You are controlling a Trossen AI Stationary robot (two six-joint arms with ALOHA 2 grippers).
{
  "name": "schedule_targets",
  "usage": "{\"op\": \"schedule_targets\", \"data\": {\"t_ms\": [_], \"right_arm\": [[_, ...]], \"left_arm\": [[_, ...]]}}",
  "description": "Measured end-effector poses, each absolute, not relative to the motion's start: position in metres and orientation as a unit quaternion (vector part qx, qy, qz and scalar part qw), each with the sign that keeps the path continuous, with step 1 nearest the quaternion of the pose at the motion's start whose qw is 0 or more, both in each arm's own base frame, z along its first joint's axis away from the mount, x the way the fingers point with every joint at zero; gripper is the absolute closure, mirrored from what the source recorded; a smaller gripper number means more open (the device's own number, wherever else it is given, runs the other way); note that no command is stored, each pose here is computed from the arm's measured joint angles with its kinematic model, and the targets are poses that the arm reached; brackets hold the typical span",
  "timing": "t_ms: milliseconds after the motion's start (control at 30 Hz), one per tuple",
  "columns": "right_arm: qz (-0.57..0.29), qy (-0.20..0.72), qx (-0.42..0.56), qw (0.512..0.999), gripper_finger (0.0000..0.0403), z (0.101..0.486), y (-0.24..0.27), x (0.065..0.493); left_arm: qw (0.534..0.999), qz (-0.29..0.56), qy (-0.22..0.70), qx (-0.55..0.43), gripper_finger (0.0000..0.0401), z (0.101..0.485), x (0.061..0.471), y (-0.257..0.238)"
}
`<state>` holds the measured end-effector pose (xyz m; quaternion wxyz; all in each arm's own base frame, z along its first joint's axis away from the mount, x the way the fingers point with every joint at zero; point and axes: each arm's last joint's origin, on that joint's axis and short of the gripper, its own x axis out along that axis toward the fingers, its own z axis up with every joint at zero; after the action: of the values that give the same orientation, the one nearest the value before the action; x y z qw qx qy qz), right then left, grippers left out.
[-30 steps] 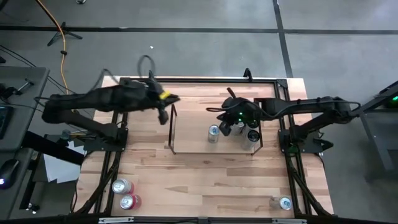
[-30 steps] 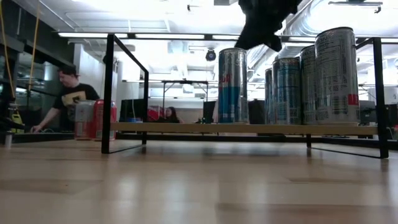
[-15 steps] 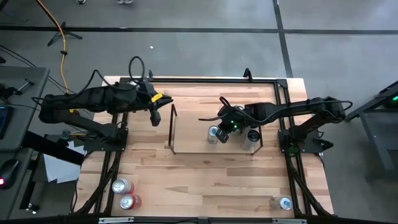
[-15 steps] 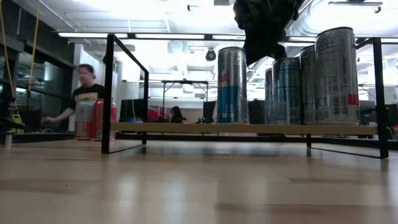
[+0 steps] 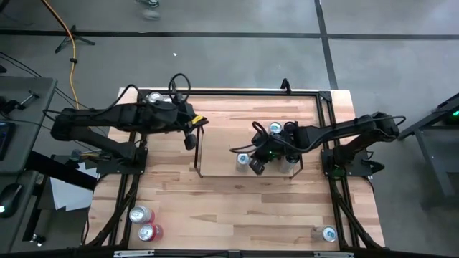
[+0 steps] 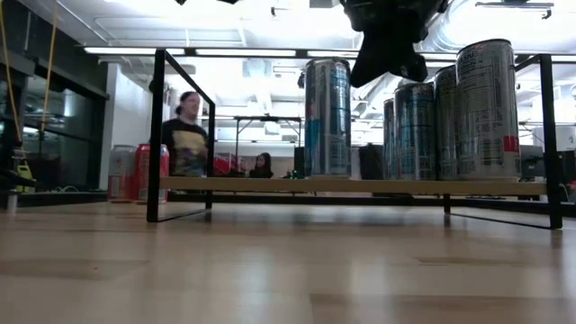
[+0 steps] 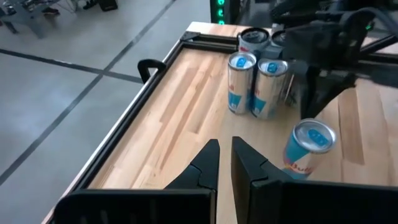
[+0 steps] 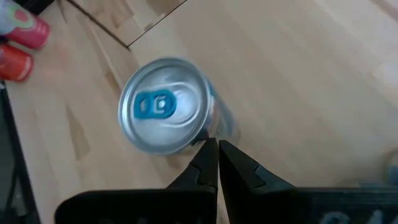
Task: Place canned beverage on shelf
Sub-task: Put the blue soda can on the shelf aligned with the other blue soda cans
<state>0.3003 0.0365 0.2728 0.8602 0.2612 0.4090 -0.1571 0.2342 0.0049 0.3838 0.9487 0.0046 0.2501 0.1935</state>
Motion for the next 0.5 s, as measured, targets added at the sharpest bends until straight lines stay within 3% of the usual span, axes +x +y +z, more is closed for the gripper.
{"op": "schedule_targets", "data": {"t_ms": [500], "right_arm": [[-0.094, 0.392, 0.28, 0.871, 0.0403, 0.28, 0.065, 0.3]], "left_arm": [[0.945, 0.19, 0.264, 0.009, 0.0401, 0.379, 0.238, 0.005]]}}
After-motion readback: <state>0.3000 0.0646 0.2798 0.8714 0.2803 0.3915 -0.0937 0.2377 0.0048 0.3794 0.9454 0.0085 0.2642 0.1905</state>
